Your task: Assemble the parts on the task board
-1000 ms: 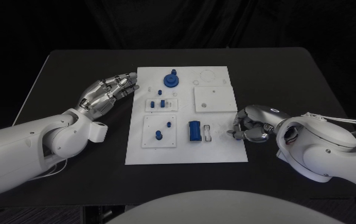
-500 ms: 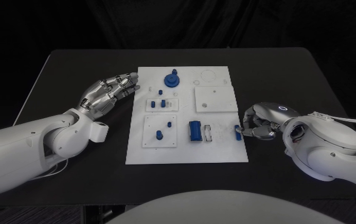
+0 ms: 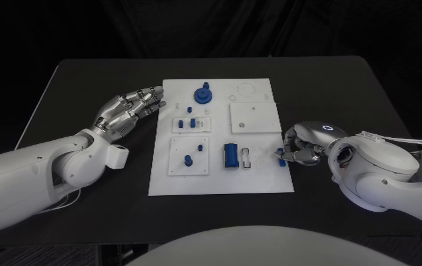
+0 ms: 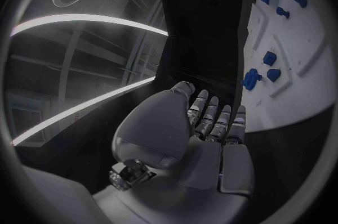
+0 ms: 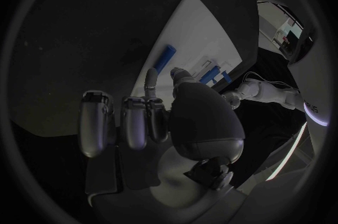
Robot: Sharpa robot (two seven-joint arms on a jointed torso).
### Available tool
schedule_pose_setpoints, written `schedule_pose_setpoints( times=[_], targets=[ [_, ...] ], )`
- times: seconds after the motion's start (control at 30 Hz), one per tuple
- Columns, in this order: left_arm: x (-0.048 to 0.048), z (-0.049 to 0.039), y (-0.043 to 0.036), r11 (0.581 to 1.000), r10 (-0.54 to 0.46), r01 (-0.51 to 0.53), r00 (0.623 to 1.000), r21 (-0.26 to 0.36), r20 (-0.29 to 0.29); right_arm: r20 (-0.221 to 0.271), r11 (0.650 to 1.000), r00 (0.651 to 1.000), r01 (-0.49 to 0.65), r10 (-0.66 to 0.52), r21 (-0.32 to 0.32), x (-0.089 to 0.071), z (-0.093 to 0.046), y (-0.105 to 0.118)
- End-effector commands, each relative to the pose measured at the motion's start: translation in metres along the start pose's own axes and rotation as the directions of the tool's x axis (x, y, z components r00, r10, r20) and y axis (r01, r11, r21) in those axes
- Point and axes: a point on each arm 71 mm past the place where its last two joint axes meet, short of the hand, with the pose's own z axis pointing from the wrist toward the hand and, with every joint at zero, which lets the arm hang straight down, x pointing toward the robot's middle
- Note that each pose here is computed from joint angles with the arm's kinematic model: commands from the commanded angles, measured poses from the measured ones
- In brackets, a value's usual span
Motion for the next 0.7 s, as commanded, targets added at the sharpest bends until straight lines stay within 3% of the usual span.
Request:
schedule_pose_setpoints(
  times=[0.03, 0.7],
  targets=[
    [0.0013, 0.0004, 0.0003, 1.000, -0.003, 0.003, 1.000, 0.006, -0.010, -0.011, 1.000, 1.000, 0.014, -0.014, 0.022, 0.001, 0.002, -0.001],
    [0.0020, 0.0014, 0.0027, 1.000, -0.008, 0.008, 1.000, -0.004, -0.017, -0.066, 0.999, 0.997, 0.036, -0.035, 0.014, 0.008, 0.016, 0.007]
  ],
)
